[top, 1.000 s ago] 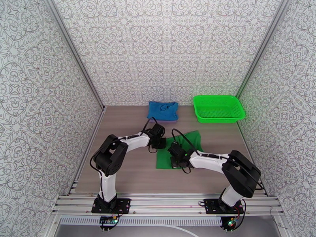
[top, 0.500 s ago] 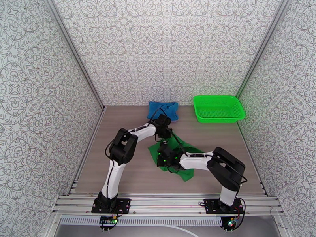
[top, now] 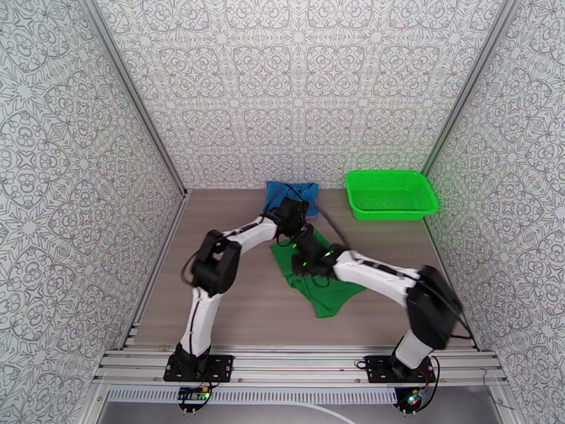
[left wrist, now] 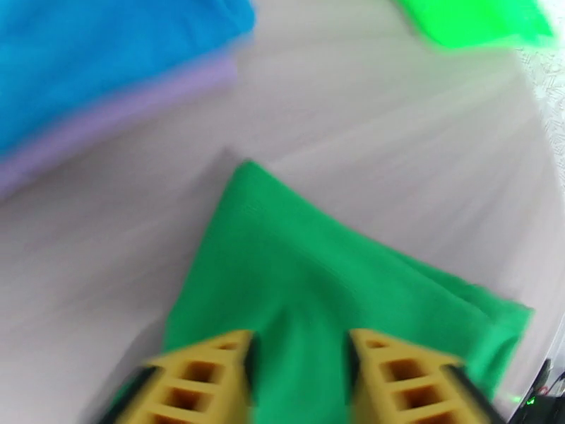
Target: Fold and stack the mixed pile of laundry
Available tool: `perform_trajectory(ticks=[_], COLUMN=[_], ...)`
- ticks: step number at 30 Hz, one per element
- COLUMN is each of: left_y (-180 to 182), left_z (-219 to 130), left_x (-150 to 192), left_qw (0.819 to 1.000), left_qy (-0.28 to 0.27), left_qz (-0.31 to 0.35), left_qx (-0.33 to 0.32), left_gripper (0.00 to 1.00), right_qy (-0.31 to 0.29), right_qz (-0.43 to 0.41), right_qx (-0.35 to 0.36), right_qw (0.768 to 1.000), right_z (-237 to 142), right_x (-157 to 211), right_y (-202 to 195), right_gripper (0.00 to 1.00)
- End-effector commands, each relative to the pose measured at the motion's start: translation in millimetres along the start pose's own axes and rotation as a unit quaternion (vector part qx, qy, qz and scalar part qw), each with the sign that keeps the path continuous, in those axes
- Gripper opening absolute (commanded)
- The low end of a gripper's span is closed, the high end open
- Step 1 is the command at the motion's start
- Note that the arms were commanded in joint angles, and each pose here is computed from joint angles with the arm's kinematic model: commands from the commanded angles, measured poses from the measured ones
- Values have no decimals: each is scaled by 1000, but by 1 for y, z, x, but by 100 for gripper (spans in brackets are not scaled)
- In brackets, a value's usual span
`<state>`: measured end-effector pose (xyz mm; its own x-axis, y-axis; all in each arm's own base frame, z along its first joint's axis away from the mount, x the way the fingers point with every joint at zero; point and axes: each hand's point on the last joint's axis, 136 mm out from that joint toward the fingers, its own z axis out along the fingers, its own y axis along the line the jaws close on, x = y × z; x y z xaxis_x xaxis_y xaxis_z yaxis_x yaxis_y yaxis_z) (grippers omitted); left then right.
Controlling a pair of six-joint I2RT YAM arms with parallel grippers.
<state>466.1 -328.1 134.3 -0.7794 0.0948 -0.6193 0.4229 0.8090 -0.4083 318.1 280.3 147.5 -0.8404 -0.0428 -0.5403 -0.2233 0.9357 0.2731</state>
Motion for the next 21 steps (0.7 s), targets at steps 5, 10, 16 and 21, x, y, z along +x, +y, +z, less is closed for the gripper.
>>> perform_trajectory(ticks=[5,10,16,21], left_y=[4,39,57,73], left_z=[-110,-89,-45,-11], left_x=[-10,61,99,111], left_qw=[995,990,984,981], left_qy=[-71,-44,-27,5], left_qz=[-11,-100,-152,-165], left_qx=[-75,-89,-87,-100], left_gripper=[49,26,22,19], right_qy=[38,64,110,127], right_qz=[-102,-128,-107,-63], right_qx=[-17,-13,6,40], right_qw=[994,990,988,989], right_z=[2,55,110,131], right_x=[-43,-60,-42,-13], right_y=[-58,-83,-106,-126], right_gripper=[27,19,11,7])
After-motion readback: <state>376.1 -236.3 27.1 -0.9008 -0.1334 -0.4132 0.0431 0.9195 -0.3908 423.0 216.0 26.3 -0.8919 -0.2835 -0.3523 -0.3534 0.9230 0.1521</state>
